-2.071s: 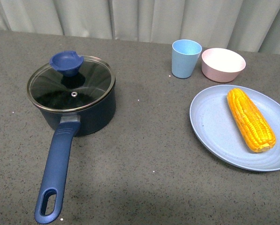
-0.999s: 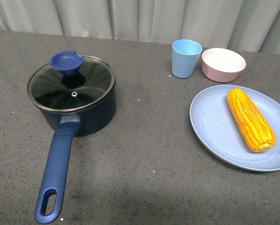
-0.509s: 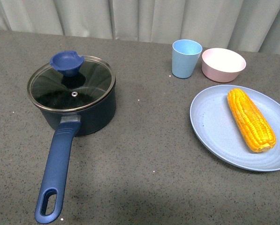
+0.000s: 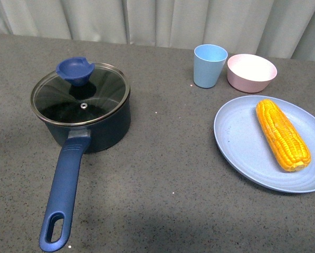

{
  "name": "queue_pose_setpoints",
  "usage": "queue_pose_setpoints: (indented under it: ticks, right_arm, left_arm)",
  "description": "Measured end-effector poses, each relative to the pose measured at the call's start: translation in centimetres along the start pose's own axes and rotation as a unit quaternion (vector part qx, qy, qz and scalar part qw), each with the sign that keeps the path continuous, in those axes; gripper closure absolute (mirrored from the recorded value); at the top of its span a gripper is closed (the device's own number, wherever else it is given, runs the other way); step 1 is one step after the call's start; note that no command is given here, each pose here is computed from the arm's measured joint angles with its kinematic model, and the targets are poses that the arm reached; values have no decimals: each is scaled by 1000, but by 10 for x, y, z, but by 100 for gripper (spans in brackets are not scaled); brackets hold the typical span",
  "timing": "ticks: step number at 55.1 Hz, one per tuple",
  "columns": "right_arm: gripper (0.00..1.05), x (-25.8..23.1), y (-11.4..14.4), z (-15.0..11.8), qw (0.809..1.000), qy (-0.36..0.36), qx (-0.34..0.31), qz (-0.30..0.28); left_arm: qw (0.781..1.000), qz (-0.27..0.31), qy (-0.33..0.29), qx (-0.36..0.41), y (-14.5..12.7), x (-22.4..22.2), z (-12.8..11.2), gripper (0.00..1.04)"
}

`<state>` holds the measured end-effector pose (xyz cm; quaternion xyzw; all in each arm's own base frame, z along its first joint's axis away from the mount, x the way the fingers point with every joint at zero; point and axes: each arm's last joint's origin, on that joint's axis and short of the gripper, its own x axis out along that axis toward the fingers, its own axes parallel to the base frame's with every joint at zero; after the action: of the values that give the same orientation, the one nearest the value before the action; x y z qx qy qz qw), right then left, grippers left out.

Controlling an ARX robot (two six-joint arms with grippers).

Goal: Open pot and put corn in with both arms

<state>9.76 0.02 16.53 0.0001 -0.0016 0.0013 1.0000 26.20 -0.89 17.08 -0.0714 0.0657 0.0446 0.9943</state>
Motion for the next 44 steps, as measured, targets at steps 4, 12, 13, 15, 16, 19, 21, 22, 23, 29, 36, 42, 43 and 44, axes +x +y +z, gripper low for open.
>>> queue_pose_setpoints:
  ticks: [4, 12, 13, 15, 16, 19, 21, 22, 23, 29, 36, 42, 43, 44]
  right_arm:
    - [9, 0, 0, 0, 1000, 0, 0, 0]
    - [9, 0, 0, 0, 1000, 0, 0, 0]
    - [9, 0, 0, 0, 1000, 0, 0, 0]
    - [9, 0, 0, 0, 1000, 0, 0, 0]
    - [9, 0, 0, 0, 1000, 0, 0, 0]
    - [9, 0, 0, 0, 1000, 0, 0, 0]
    - [9, 0, 0, 0, 1000, 0, 0, 0]
    - [9, 0, 0, 0, 1000, 0, 0, 0]
    - [9, 0, 0, 0, 1000, 0, 0, 0]
    - [9, 0, 0, 0, 1000, 0, 0, 0]
    - [9, 0, 0, 0, 1000, 0, 0, 0]
    - [9, 0, 0, 0, 1000, 0, 0, 0]
    - [9, 0, 0, 0, 1000, 0, 0, 0]
    - [9, 0, 0, 0, 1000, 0, 0, 0]
  left_arm:
    - [1000, -21, 16, 5, -15, 24, -5, 6]
    - [998, -46, 36, 15, -35, 52, -16, 6]
    - [998, -48, 40, 17, -37, 55, -18, 6]
    - [997, -52, 46, 20, -40, 58, -22, 6]
    - [997, -56, 51, 23, -43, 60, -25, 6]
    - [996, -64, 62, 28, -47, 64, -31, 6]
    - [995, -70, 68, 32, -50, 65, -36, 6]
    - [994, -71, 70, 33, -51, 66, -37, 6]
    - [994, -74, 74, 35, -53, 66, -39, 6]
    - [991, -84, 87, 50, -61, 71, -50, 6]
    - [990, -92, 95, 57, -66, 75, -57, 6]
    - [988, -101, 97, 65, -69, 79, -61, 6]
    - [988, -101, 98, 66, -69, 79, -61, 6]
    - [988, -101, 98, 68, -70, 80, -62, 6]
